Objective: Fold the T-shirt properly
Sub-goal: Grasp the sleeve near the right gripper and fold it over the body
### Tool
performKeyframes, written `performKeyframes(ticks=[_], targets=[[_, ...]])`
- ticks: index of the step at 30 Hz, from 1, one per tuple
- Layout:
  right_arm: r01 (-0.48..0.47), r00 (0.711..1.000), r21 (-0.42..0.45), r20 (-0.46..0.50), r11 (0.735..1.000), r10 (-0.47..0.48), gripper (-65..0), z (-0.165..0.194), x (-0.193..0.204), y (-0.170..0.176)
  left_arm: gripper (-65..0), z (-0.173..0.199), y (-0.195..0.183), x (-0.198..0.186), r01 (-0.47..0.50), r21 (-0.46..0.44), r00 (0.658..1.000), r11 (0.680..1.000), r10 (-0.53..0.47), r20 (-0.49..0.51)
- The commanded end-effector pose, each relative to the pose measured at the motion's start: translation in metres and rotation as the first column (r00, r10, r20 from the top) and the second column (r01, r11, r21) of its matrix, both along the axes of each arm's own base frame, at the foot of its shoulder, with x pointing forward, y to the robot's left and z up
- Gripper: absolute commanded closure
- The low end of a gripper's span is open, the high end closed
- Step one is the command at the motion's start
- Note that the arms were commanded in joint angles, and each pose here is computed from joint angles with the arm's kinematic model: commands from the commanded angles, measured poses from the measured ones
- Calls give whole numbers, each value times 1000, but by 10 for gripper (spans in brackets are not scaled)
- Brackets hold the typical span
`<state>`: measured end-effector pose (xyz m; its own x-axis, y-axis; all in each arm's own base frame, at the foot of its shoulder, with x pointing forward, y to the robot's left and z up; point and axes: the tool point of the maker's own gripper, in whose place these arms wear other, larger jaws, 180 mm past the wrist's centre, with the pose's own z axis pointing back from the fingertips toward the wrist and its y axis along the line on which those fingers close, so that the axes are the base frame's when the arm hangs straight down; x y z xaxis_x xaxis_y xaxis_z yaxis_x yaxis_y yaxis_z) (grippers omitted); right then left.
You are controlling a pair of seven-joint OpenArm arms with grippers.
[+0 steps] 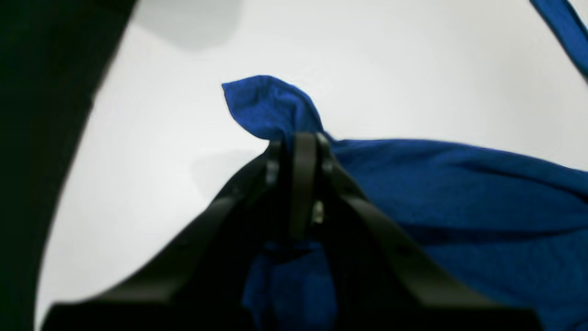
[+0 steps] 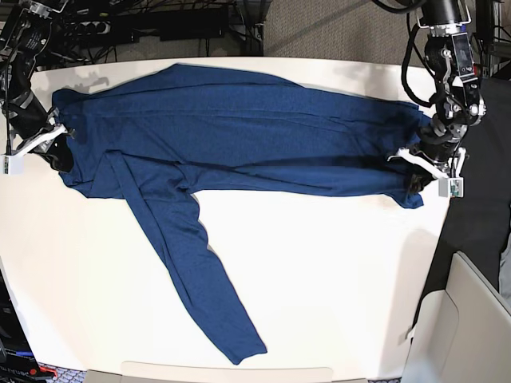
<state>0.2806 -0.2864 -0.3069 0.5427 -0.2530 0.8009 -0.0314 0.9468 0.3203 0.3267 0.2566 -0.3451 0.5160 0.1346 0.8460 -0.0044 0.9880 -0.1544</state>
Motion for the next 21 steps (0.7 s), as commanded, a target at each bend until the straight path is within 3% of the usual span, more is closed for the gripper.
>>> performKeyframes(ticks=[1, 4, 8, 14, 21], targets=[[-2, 998, -10, 55, 1000, 3, -5, 16, 9, -2, -1, 18, 5, 9, 3, 17, 998, 1000, -4, 59], [-59, 997, -47, 52, 997, 62, -25, 14, 27, 18, -1, 15, 1, 9, 8, 11, 998, 1000, -9, 54], [-134, 990, -192, 17, 972, 140, -151, 9, 54, 40, -29, 14, -4, 10, 5, -4, 998, 1000, -5, 56], [-161, 987, -221, -50, 962, 154, -342, -16, 86, 61, -140, 9, -5, 7, 9, -7, 1000, 1000, -9, 28], [-127, 991, -232, -67, 964, 115, -371, -18, 127, 63, -171, 5, -5, 5, 13, -7, 1000, 1000, -13, -4]])
